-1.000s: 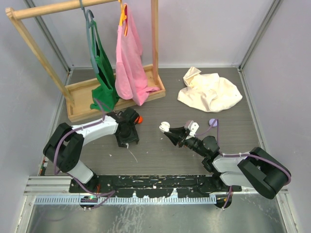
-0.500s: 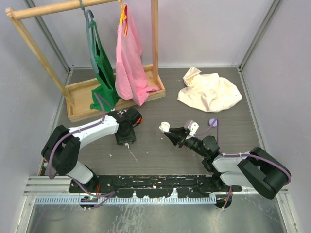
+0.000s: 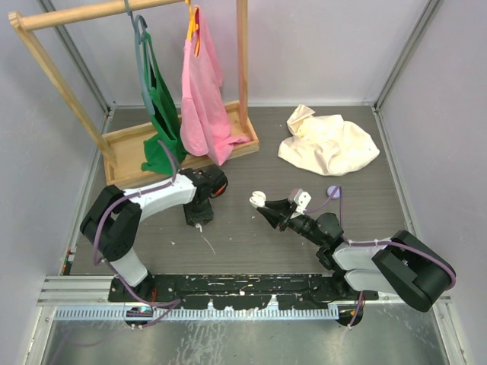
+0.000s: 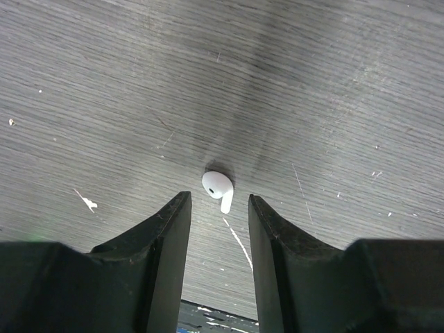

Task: Insert the wireless bluetooth earbuds into the charging case
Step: Pick up the earbud from the center of the board.

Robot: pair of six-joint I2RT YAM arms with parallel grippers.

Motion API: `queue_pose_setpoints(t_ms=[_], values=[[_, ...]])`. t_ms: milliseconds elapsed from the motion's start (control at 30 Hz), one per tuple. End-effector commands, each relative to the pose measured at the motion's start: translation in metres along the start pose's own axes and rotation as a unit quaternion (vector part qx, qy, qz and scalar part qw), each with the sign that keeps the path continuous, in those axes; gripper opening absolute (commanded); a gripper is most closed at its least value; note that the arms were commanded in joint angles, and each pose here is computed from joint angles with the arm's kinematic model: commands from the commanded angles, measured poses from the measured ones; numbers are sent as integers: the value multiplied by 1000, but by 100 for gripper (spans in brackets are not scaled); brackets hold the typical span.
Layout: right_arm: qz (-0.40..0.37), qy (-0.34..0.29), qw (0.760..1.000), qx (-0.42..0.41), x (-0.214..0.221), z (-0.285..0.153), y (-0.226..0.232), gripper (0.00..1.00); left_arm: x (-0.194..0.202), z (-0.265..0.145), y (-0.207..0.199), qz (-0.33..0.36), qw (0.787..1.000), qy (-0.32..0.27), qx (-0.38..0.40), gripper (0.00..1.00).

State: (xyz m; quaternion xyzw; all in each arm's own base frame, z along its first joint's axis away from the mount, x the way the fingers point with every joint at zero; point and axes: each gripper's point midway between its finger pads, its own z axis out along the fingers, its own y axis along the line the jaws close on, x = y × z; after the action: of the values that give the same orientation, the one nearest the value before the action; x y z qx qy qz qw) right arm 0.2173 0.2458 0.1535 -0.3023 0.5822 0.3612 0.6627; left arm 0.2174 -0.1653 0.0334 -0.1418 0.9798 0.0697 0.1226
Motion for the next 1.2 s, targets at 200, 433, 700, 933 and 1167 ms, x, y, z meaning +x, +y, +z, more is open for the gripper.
queue_pose_setpoints(t_ms=[200,433,700,933,1167], values=[[-19,-46,999,0,-29,8,-1,8,-7,10,-3,-22,1000,8,13,39],[-19,-46,999,0,-28,8,-1,8,-1,18,-2,-33,999,25,24,37],[-19,-45,999,-1,-28,8,-1,8,4,28,0,-39,998,37,27,32],[-19,-45,999,-2,-28,8,0,8,5,29,1,-39,998,36,27,26],[-21,-43,999,-4,-28,8,0,8,1,19,0,-51,997,17,53,20]])
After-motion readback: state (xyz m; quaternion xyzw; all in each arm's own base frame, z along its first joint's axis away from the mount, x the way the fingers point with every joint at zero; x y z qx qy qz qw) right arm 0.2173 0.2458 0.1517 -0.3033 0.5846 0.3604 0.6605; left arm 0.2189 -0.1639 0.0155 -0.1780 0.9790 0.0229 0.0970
